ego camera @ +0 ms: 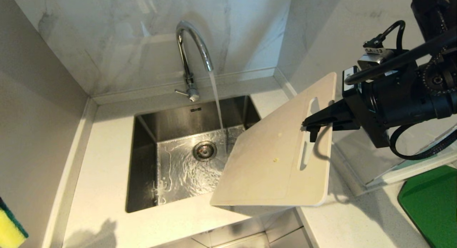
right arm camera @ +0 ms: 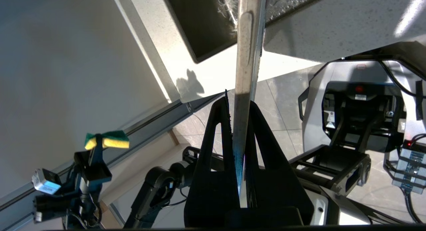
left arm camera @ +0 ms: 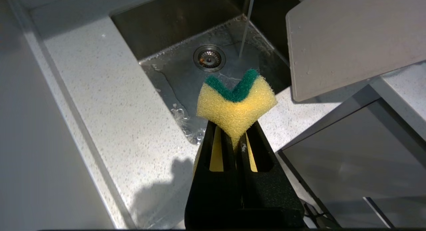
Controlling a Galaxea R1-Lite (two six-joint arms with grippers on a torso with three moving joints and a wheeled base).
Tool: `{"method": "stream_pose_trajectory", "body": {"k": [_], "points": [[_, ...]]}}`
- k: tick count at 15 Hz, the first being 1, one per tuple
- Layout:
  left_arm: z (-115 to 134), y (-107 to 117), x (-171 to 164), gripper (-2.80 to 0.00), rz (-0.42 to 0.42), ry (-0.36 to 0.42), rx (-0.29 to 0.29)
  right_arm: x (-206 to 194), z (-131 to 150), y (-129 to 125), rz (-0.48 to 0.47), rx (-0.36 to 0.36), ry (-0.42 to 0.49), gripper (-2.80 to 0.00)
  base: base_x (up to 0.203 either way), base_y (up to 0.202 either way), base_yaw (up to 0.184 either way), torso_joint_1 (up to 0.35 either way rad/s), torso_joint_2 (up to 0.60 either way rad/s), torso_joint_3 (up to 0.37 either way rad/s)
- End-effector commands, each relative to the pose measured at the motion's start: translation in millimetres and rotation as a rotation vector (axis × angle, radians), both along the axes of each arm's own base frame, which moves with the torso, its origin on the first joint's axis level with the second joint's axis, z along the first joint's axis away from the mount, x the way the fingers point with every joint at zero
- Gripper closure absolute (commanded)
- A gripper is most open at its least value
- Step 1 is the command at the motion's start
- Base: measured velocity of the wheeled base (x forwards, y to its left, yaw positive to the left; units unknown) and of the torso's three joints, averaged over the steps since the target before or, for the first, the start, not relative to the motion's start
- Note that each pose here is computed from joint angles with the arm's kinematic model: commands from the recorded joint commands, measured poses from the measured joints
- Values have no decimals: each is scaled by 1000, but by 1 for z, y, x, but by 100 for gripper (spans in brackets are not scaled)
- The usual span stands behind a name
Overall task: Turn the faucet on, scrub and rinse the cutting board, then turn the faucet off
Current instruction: Put down the cleaning cloth
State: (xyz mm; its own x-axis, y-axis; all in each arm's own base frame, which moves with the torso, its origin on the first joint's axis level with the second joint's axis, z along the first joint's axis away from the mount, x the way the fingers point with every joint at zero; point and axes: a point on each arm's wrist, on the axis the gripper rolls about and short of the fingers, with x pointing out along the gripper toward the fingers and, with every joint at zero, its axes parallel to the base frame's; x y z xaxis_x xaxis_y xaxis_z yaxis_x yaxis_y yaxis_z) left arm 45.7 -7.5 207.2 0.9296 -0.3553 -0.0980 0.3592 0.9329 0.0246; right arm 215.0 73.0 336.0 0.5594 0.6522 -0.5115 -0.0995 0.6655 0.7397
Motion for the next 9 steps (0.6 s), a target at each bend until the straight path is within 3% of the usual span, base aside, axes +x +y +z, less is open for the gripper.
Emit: {"method": "stream_pose_trajectory", "body": {"k": [1,5,9], "points": [[5,0,38,0,-13,68,-1,1,2,0,-11,23,3,0,0,0,0,0,0,0],[8,-5,112,0,-72,106,-5,3,8,1,-39,74,-16,0,0,0,0,0,0,0],[3,-35,204,0,-177,103,-58,8,4,3,-36,72,-1,0,0,0,0,0,0,0]]}}
